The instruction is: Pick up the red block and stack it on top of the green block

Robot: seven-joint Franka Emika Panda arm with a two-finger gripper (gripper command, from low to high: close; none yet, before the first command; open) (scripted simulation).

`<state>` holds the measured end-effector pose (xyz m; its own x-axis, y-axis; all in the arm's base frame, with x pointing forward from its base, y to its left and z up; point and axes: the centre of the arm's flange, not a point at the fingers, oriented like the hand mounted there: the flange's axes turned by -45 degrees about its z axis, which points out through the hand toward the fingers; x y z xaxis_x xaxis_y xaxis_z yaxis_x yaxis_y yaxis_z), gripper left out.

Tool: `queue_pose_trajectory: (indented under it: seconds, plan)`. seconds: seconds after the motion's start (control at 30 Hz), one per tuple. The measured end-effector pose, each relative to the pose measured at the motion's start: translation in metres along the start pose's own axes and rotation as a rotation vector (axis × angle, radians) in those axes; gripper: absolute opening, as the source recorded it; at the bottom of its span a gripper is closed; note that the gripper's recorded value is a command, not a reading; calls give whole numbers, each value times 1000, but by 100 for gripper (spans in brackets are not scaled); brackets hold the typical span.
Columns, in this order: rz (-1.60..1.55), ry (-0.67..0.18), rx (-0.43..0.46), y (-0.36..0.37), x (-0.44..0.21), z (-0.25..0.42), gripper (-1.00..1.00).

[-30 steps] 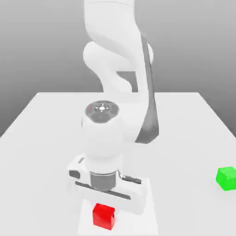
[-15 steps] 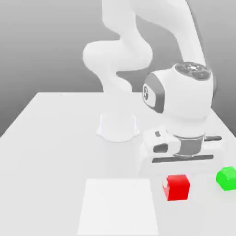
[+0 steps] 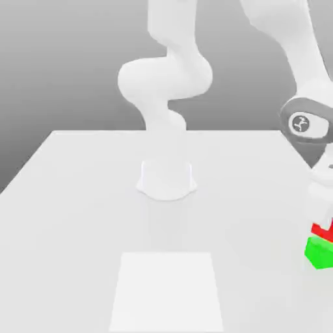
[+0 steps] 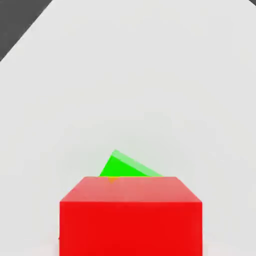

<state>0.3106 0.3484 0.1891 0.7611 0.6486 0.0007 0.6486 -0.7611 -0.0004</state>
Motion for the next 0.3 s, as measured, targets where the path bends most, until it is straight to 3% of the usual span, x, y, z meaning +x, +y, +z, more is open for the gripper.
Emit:
queue_pose_trajectory:
  seconds: [0.17,0.3]
  plan:
    - [-1,0,0,0,-1,6,100]
    - [-1,0,-2,0,1,-29,100]
